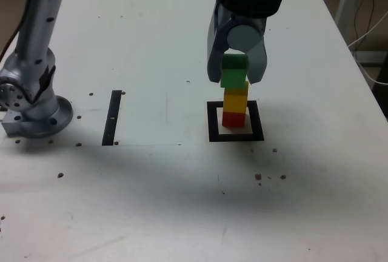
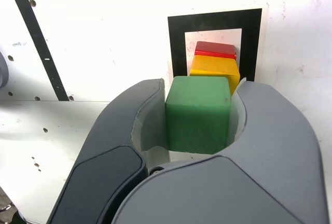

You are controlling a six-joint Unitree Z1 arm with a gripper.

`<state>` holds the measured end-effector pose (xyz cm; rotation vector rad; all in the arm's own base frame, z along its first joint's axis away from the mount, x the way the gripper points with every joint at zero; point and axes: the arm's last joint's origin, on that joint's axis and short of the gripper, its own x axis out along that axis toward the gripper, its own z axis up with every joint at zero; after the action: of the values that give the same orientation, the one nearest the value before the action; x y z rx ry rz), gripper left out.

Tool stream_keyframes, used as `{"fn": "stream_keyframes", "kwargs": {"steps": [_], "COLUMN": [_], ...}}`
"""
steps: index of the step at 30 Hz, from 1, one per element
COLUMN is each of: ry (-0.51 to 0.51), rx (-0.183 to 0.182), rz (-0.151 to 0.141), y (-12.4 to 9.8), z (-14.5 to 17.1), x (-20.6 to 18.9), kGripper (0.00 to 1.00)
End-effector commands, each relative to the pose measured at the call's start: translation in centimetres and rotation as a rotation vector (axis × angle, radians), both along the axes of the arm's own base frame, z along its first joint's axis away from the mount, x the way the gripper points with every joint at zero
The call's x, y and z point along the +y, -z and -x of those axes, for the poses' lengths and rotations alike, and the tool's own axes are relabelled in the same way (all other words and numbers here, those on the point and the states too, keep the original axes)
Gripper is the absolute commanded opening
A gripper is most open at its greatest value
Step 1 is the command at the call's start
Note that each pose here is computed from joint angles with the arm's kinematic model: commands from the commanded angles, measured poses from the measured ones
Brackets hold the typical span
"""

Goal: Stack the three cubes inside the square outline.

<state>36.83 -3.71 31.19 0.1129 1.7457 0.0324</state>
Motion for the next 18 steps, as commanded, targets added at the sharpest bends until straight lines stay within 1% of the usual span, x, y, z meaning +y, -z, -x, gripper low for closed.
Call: {"fn": "stream_keyframes", "kwargs": {"steps": [1, 6, 10, 14, 18], "ry": [-0.001, -0.009, -0.016, -0.019, -0.019], "rx": [0.003, 0.014, 0.023, 0.025, 0.027], "rz": [0.0, 0.008, 0.023, 0.032, 0.033], "y": [0.01, 0.18, 0.34, 0.41, 0.52], "z": [-0.09, -0.03, -0.03, -0.09, -0.17], "x": [-0.08, -0.12, -0.21, -0.26, -0.28], "kGripper": [0.14, 0.26, 0.35, 0.38, 0.39]}}
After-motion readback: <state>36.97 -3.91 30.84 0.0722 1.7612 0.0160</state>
